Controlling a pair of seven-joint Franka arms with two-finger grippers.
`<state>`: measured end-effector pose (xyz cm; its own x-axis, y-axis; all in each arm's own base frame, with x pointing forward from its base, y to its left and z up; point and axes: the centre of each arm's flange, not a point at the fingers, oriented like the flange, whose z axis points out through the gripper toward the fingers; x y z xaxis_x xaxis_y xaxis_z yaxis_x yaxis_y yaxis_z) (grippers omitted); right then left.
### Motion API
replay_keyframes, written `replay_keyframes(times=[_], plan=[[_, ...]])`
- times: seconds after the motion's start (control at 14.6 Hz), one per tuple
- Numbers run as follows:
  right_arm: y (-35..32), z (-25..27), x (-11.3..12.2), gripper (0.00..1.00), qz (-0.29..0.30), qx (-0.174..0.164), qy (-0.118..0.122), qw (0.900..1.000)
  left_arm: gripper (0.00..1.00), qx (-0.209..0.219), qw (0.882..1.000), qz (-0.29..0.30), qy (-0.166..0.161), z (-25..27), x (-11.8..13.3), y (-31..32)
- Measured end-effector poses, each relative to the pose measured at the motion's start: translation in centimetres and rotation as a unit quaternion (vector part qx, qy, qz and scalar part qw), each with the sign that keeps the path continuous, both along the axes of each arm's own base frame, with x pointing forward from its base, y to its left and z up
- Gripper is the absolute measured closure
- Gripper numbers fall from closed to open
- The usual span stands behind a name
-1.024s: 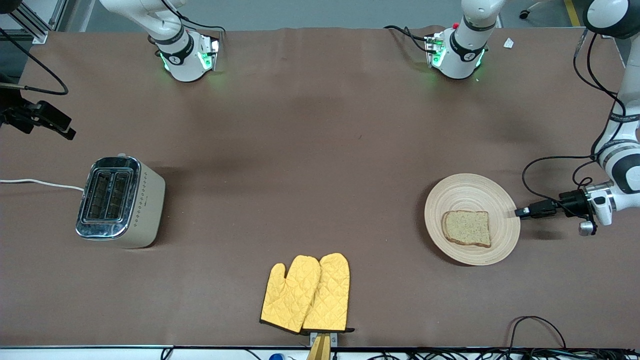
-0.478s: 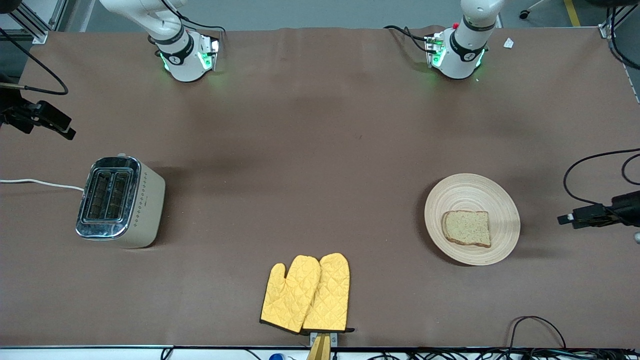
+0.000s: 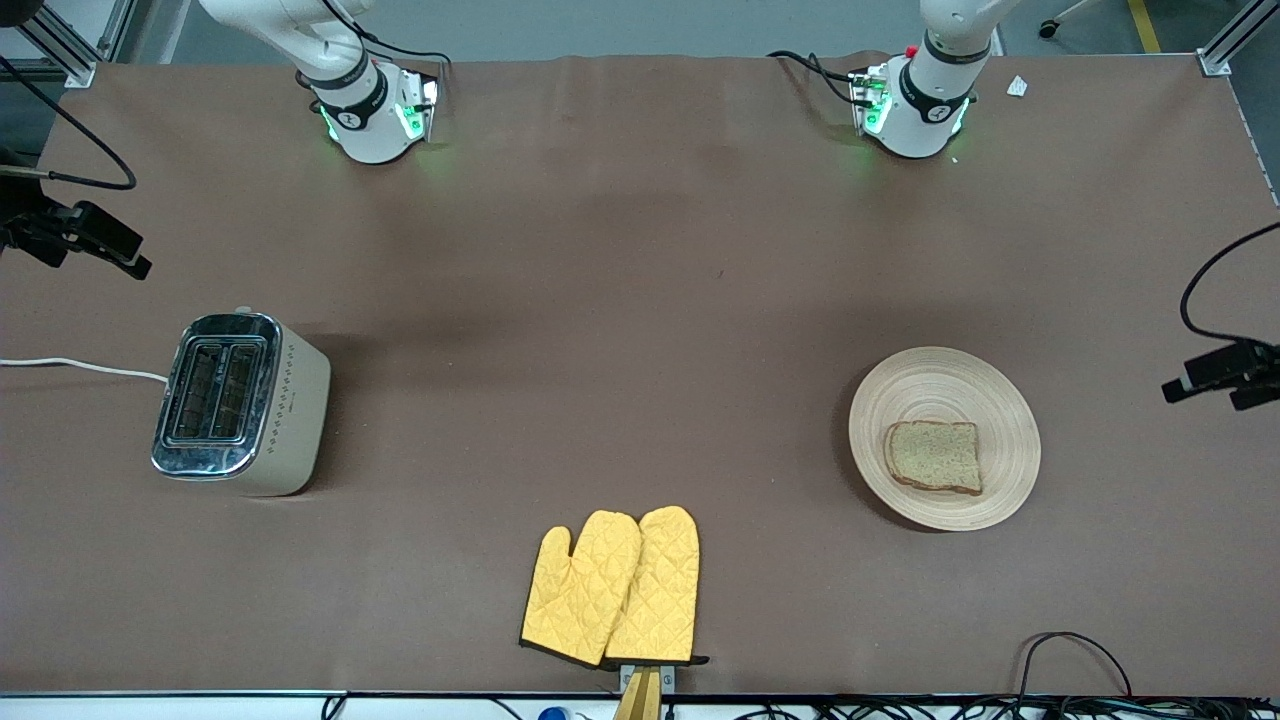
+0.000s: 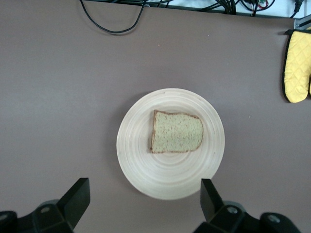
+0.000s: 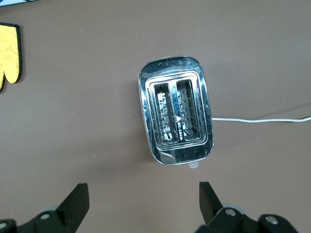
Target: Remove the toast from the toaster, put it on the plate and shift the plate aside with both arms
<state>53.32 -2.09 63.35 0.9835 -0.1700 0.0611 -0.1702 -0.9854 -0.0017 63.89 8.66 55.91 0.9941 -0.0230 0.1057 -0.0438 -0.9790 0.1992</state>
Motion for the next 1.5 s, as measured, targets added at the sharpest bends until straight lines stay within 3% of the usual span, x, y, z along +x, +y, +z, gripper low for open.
replay_keyframes(times=[0.2,0.48,0.68,1.16,1.5], plan=[[0.0,0.0,0.0,0.0,0.0,0.0,0.0,1.0,0.0,0.039,0.999,-0.013,0.011,4.4,-2.7,-4.4],[0.0,0.0,0.0,0.0,0.0,0.0,0.0,1.0,0.0,0.094,0.995,-0.04,0.001,8.3,-5.4,-8.8],[0.0,0.0,0.0,0.0,0.0,0.0,0.0,1.0,0.0,0.119,0.991,-0.06,0.026,9.6,-7.6,-12.0],[0.0,0.0,0.0,0.0,0.0,0.0,0.0,1.0,0.0,0.133,0.988,-0.064,0.051,10.7,-12.6,-13.8],[0.0,0.0,0.0,0.0,0.0,0.0,0.0,1.0,0.0,0.117,0.99,-0.055,0.058,10.3,-13.2,-14.2]])
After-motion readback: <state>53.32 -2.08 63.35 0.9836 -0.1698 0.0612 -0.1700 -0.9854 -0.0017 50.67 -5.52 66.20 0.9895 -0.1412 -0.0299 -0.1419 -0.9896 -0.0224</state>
